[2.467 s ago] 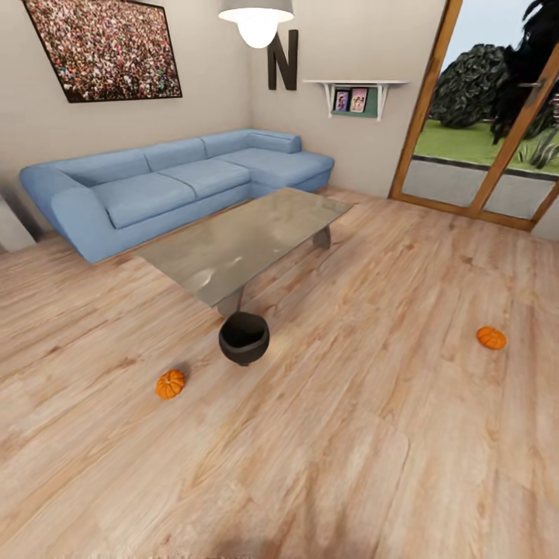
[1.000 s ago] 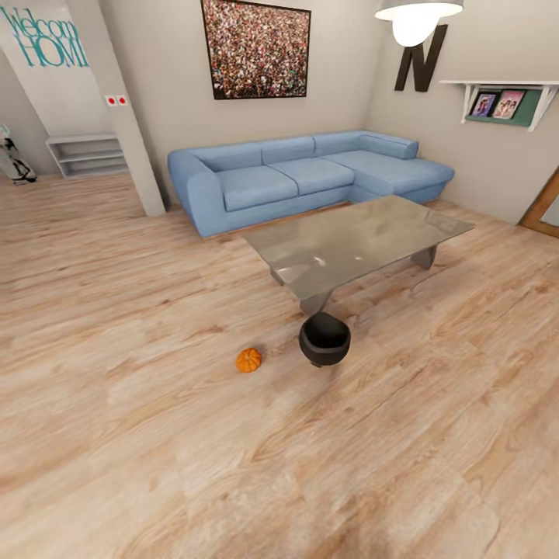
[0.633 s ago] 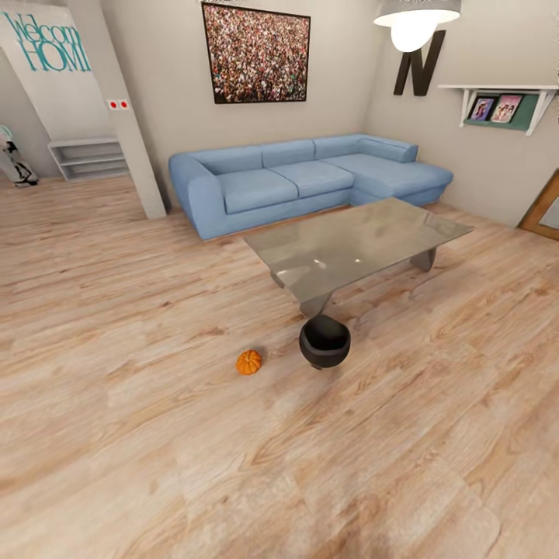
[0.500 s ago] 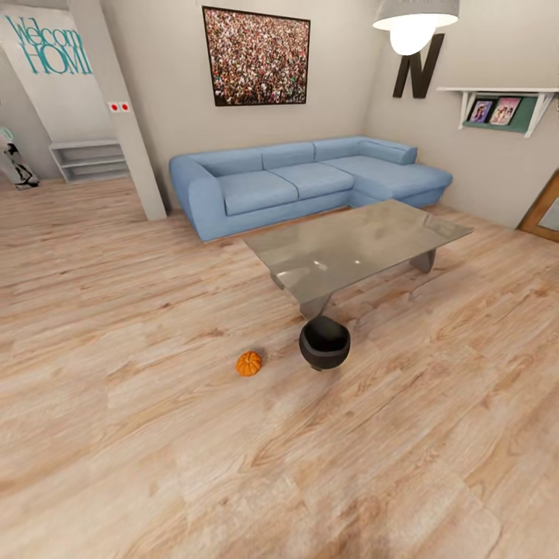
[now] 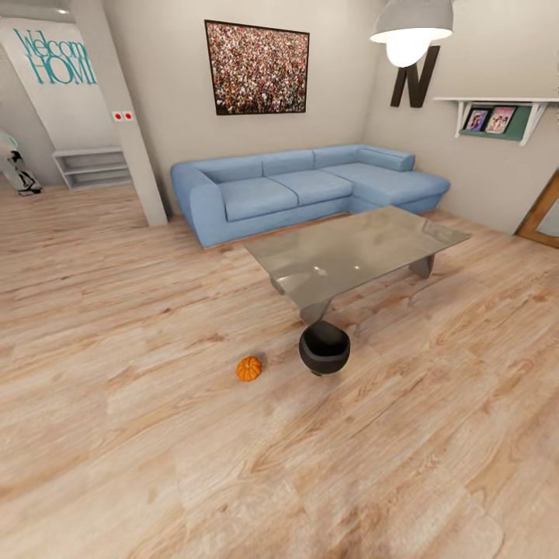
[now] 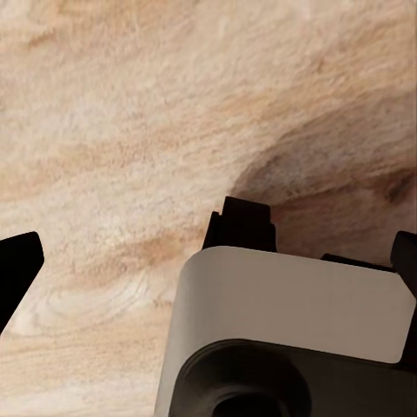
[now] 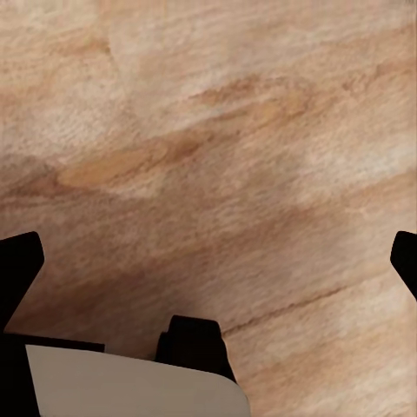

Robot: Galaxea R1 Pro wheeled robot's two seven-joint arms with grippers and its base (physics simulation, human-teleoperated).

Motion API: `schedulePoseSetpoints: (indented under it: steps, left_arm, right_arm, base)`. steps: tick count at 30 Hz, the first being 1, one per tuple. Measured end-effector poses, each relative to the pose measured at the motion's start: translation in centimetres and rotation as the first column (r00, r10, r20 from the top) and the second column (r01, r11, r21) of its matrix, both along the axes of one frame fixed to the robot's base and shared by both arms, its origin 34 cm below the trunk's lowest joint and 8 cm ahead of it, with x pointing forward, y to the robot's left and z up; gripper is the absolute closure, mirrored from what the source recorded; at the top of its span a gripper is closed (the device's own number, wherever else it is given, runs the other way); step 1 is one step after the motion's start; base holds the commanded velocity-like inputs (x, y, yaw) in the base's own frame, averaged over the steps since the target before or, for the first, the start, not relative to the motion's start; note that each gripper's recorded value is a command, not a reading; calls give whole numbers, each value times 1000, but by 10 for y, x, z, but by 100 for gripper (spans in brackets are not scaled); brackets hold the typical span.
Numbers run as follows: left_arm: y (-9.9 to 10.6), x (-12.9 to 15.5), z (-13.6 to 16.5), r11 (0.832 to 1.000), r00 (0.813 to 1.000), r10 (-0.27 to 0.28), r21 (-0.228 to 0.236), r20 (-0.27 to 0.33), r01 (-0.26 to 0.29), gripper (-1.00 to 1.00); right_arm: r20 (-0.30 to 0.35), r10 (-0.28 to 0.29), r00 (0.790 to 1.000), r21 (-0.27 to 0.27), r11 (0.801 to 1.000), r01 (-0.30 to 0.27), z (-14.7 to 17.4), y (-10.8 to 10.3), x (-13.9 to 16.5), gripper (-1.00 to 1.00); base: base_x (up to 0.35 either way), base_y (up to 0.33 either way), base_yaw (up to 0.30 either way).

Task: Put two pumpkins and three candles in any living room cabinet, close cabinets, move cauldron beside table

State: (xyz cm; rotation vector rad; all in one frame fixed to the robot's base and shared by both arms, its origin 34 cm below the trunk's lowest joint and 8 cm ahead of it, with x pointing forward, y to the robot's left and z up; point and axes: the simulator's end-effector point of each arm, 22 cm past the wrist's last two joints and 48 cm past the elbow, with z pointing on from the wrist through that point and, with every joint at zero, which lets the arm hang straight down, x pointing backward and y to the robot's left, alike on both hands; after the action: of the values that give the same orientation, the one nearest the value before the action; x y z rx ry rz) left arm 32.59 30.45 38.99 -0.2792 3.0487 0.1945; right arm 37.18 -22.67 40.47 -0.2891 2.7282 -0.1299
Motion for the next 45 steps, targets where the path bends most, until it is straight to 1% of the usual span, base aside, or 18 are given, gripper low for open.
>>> schedulePoseSetpoints:
  steps: [45]
  left_arm:
    - [0, 25, 13, 1000, 998, 0, 0, 62, 0, -100]
  right_arm:
    - [62, 0, 998, -1, 1000, 0, 15, -1, 24, -100]
  base:
    - [0, 0, 0]
